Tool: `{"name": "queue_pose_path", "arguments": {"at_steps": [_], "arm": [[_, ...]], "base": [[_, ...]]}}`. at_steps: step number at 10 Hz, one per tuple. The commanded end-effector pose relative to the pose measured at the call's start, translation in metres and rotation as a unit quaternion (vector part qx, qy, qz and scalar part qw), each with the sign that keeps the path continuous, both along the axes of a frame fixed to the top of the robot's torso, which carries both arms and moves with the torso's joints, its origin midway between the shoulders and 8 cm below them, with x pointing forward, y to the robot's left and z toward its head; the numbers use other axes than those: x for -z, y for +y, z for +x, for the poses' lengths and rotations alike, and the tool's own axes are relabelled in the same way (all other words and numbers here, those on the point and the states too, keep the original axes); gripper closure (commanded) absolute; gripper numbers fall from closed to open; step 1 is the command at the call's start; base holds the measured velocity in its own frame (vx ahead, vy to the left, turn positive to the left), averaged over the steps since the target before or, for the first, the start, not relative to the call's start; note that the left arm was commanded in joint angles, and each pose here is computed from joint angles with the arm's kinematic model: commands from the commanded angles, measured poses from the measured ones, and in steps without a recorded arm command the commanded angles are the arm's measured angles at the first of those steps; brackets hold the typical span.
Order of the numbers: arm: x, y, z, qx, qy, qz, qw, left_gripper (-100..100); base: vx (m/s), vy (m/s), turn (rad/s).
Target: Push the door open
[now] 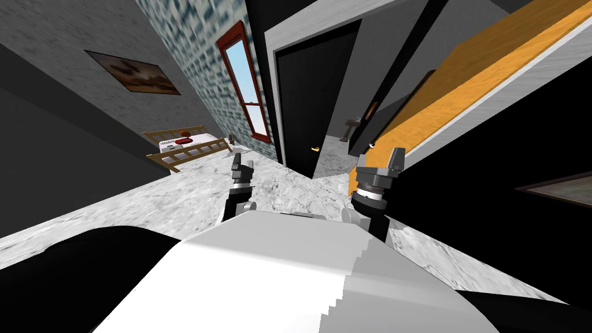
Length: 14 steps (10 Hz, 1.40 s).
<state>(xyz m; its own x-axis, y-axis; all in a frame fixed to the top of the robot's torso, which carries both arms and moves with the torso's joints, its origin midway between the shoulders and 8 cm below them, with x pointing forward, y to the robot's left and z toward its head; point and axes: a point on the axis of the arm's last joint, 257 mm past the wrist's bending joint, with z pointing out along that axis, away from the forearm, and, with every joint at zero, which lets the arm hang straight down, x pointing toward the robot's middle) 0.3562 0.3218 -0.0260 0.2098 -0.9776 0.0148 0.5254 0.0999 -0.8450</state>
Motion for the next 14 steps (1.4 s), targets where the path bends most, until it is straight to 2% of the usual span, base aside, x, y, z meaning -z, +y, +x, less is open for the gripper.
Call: {"name": "queue_pose_path", "arguments": {"at_steps": [1, 8, 14], "arm": [[0.01, -0.002, 0.007, 0.005, 0.007, 0.0, 1.0, -100], [0.047, -0.01, 0.031, 0.023, 0.031, -0.001, 0.9992, -100], [0.085, -0.018, 0.052, 0.038, 0.055, -0.003, 0.9977, -100]], "base": [[0.136, 0.006, -0.047], [0.076, -0.02, -0.045], [0.088, -0.018, -0.048]]}}
